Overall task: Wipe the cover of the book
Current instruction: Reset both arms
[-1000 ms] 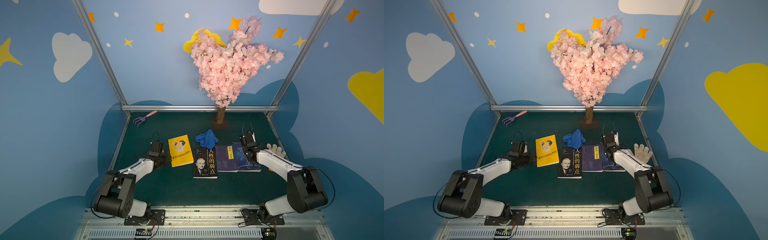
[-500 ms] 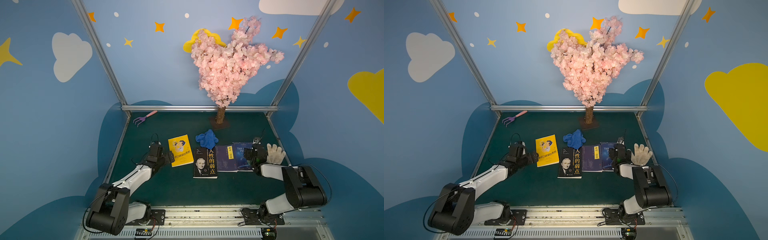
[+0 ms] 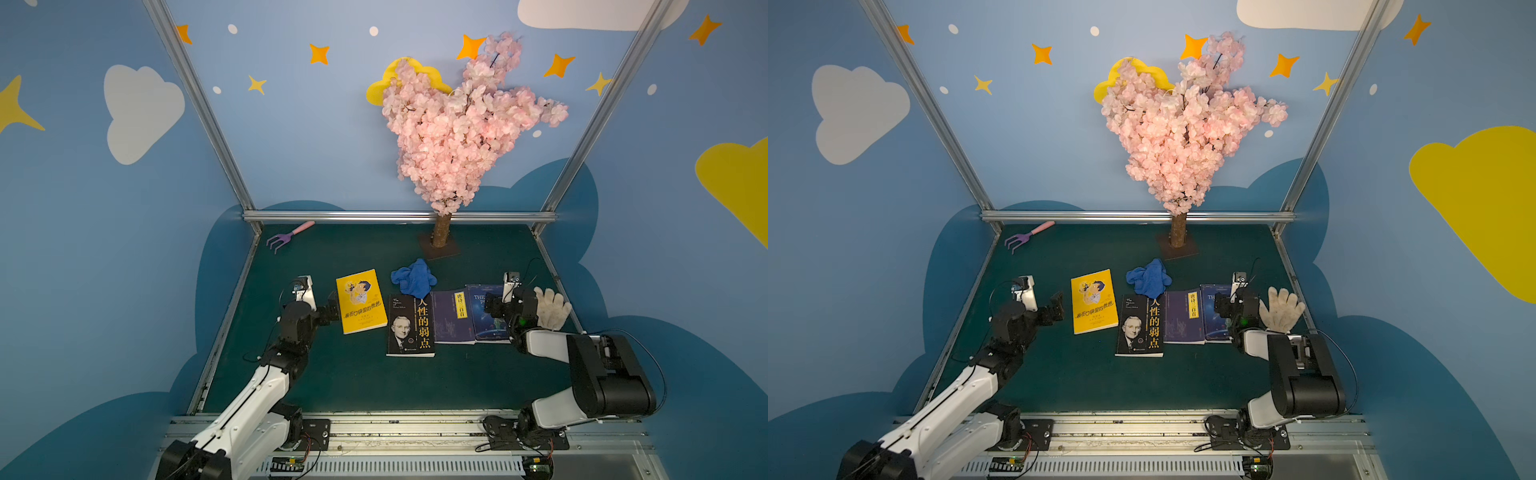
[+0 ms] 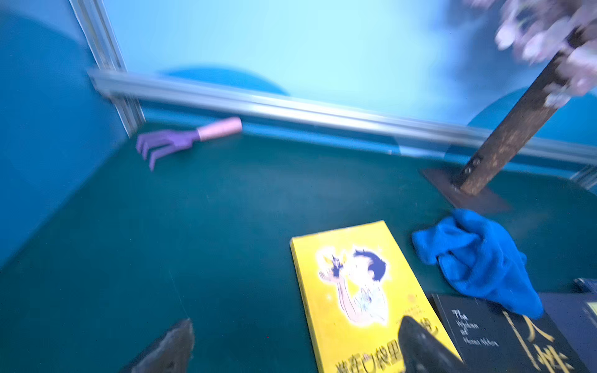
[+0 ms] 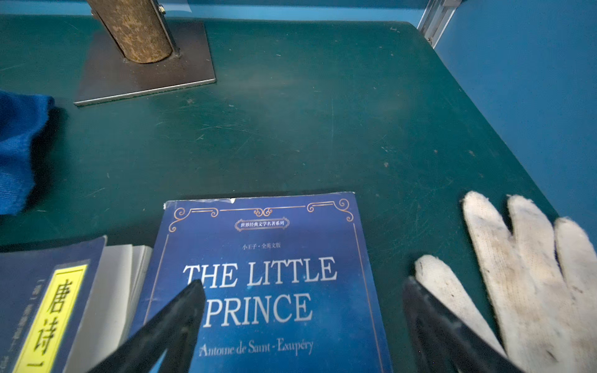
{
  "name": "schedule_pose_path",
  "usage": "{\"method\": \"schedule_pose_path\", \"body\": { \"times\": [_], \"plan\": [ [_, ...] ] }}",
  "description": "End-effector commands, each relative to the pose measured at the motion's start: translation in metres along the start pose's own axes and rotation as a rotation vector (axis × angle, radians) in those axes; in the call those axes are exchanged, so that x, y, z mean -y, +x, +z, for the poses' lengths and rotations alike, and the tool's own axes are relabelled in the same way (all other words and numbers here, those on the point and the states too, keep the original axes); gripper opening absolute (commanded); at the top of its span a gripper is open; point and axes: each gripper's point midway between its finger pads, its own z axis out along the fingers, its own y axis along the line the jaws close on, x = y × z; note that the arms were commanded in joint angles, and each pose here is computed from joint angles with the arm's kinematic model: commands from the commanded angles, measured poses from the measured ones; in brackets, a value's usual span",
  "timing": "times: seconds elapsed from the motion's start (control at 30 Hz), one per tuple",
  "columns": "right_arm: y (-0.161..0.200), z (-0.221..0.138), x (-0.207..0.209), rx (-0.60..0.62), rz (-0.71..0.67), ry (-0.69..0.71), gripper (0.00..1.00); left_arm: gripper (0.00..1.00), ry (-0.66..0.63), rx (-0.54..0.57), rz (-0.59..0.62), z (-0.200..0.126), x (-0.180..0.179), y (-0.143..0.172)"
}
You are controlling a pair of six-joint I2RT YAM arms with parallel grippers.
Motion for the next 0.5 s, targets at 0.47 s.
{"method": "schedule_pose_path", "body": {
  "times": [0.47],
  "plan": [
    [-0.014, -0.002, -0.002, 0.031, -0.009, -0.016, 0.94, 1.00, -0.044, 0.097, 0.229, 0.042, -0.022, 0.032]
  ]
}}
